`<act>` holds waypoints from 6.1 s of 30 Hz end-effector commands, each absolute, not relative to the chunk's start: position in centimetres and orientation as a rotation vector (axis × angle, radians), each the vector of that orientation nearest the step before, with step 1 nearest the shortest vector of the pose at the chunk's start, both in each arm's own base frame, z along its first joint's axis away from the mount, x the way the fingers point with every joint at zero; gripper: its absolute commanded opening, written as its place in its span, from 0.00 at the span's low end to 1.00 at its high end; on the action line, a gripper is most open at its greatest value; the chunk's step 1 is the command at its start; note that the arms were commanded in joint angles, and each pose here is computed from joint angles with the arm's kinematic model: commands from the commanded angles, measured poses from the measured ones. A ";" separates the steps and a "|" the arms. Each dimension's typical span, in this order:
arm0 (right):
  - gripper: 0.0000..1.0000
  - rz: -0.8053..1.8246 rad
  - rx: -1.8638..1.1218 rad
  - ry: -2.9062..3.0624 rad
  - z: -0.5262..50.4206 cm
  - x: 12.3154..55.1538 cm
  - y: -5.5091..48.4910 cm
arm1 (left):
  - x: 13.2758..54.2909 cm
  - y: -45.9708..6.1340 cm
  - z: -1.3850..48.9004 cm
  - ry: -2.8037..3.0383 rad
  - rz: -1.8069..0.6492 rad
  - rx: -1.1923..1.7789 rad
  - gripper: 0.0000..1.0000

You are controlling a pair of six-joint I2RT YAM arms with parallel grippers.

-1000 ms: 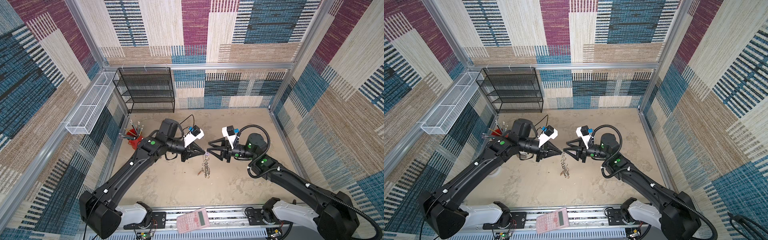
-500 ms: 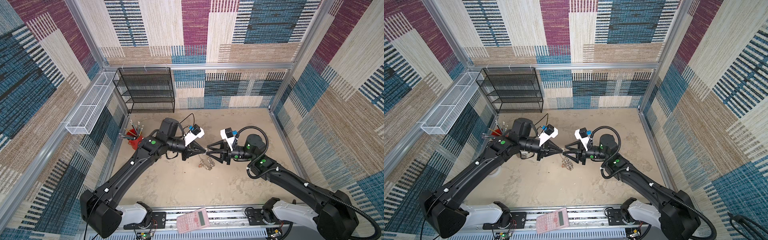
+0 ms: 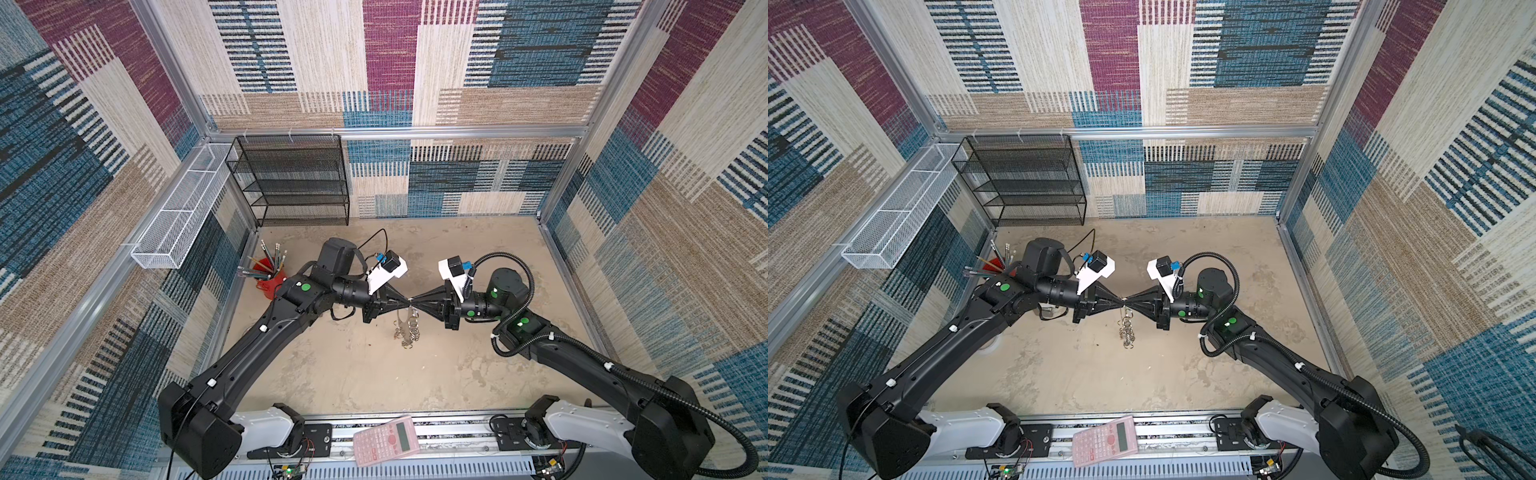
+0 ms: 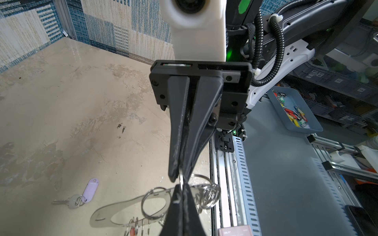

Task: Attach keys to a key ring
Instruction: Pick up the keyring from the center of the table.

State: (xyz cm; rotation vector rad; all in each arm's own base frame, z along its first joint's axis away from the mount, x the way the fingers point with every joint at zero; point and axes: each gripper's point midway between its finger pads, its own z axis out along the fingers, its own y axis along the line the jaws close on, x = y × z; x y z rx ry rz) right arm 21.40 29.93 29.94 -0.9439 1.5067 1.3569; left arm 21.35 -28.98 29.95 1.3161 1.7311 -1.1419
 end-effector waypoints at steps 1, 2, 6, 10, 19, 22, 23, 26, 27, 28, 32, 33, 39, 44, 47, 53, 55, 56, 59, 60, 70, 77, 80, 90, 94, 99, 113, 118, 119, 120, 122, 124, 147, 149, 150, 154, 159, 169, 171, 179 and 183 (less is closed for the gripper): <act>0.00 1.347 -0.926 1.494 30.4 21.8 30.0 | 20.9 -29.4 30.9 1.656 -1.187 1.337 0.00; 0.00 1.347 -0.927 1.496 30.4 21.8 30.0 | 20.9 -29.4 30.8 1.659 -1.190 1.337 0.00; 0.00 1.350 -0.931 1.488 30.5 21.7 30.0 | 21.1 -29.5 30.5 1.683 -1.193 1.340 0.00; 0.00 1.352 -0.931 1.485 30.5 21.7 30.0 | 21.2 -29.7 30.0 1.707 -1.199 1.351 0.00; 0.00 1.348 -0.925 1.488 30.4 21.8 30.0 | 21.4 -29.8 29.7 1.721 -1.199 1.351 0.00; 0.00 1.351 -0.926 1.490 30.3 21.8 30.0 | 21.4 -29.9 29.6 1.722 -1.207 1.347 0.00; 0.00 1.351 -0.927 1.489 30.4 21.8 30.0 | 21.4 -30.0 29.5 1.725 -1.212 1.350 0.00; 0.00 1.352 -0.924 1.485 30.5 21.8 30.0 | 21.5 -30.0 29.5 1.727 -1.215 1.345 0.00; 0.00 1.350 -0.924 1.484 30.5 21.8 30.0 | 21.5 -30.1 29.5 1.723 -1.216 1.347 0.00; 0.00 1.350 -0.923 1.486 30.5 21.8 30.0 | 21.4 -30.1 29.5 1.724 -1.217 1.350 0.00; 0.00 1.345 -0.920 1.485 30.5 21.9 30.0 | 21.5 -30.0 29.2 1.737 -1.212 1.345 0.00; 0.00 1.344 -0.918 1.488 30.4 21.9 30.0 | 21.5 -30.0 29.2 1.740 -1.214 1.344 0.00; 0.00 1.328 -0.890 1.465 31.2 21.9 29.6 | 21.6 -29.9 29.5 1.744 -1.201 1.319 0.00; 0.00 1.328 -0.876 1.457 31.5 21.8 29.4 | 21.5 -29.8 29.1 1.756 -1.203 1.315 0.11; 0.00 1.326 -0.867 1.452 31.6 21.7 29.2 | 21.4 -29.8 29.1 1.755 -1.209 1.311 0.11; 0.00 1.334 -0.860 1.453 31.5 21.8 29.3 | 21.4 -29.9 29.6 1.728 -1.218 1.293 0.13; 0.00 1.338 -0.862 1.458 31.3 21.8 29.3 | 21.4 -30.0 29.7 1.718 -1.230 1.292 0.14; 0.00 1.337 -0.861 1.460 31.2 21.8 29.3 | 21.4 -30.1 29.8 1.714 -1.238 1.291 0.16; 0.00 1.338 -0.863 1.458 31.2 21.8 29.3 | 21.4 -30.2 29.9 1.700 -1.247 1.284 0.19; 0.00 1.338 -0.864 1.459 31.2 21.7 29.3 | 21.5 -30.2 29.9 1.703 -1.246 1.277 0.19; 0.00 1.346 -0.879 1.469 30.8 21.7 29.5 | 21.4 -30.4 30.4 1.668 -1.274 1.276 0.21; 0.00 1.347 -0.885 1.473 30.6 21.7 29.6 | 21.4 -30.5 30.2 1.680 -1.272 1.279 0.13; 0.00 1.349 -0.887 1.479 30.4 21.7 29.6 | 21.5 -30.4 30.3 1.676 -1.270 1.273 0.15; 0.00 1.365 -0.897 1.483 30.2 21.6 29.7 | 21.8 -30.6 30.3 1.674 -1.271 1.268 0.11; 0.00 1.368 -0.900 1.479 30.2 21.6 29.8 | 21.9 -30.7 30.2 1.683 -1.271 1.266 0.07; 0.00 1.371 -0.904 1.488 29.9 21.6 29.9 | 22.0 -30.7 30.1 1.690 -1.279 1.262 0.02; 0.00 1.376 -0.911 1.496 29.6 21.6 29.9 | 22.3 -30.8 30.2 1.688 -1.265 1.251 0.09; 0.00 1.379 -0.910 1.499 29.5 21.6 30.0 | 22.3 -30.8 30.1 1.693 -1.269 1.248 0.03; 0.00 1.380 -0.912 1.496 29.6 21.6 30.0 | 22.4 -30.8 30.1 1.695 -1.271 1.245 0.00; 0.00 1.380 -0.911 1.496 29.6 21.6 30.0 | 22.4 -30.8 30.2 1.694 -1.272 1.242 0.00; 0.00 1.379 -0.911 1.499 29.5 21.6 30.0 | 22.4 -30.9 30.1 1.698 -1.276 1.241 0.00; 0.00 1.378 -0.910 1.498 29.5 21.6 30.0 | 22.5 -30.9 30.0 1.700 -1.276 1.235 0.00; 0.47 1.328 -0.894 1.456 32.3 21.4 29.3 | 22.2 -30.0 29.6 1.730 -1.197 1.230 0.00; 0.46 1.328 -0.894 1.448 32.4 21.4 29.3 | 22.1 -29.9 29.5 1.727 -1.197 1.231 0.00; 0.44 1.331 -0.897 1.450 32.4 21.4 29.3 | 22.1 -29.9 29.5 1.727 -1.195 1.226 0.00; 0.45 1.339 -0.892 1.466 31.9 21.6 29.4 | 22.1 -29.8 29.7 1.715 -1.194 1.220 0.00; 0.52 1.324 -0.863 1.461 32.4 22.0 29.2 | 22.0 -29.7 29.7 1.705 -1.190 1.200 0.00; 0.70 1.237 -0.689 1.529 32.1 25.2 27.4 | 21.5 -28.7 29.3 1.733 -1.154 1.162 0.00; 0.76 1.169 -0.600 1.587 31.4 27.0 26.8 | 21.5 -28.2 29.0 1.757 -1.132 1.138 0.00; 0.76 0.805 -0.235 1.954 24.1 35.0 23.7 | 21.3 -23.8 27.4 1.869 -0.936 0.964 0.00; 0.71 0.767 -0.203 2.091 19.8 36.6 24.4 | 20.6 -22.5 26.5 1.904 -0.897 0.921 0.00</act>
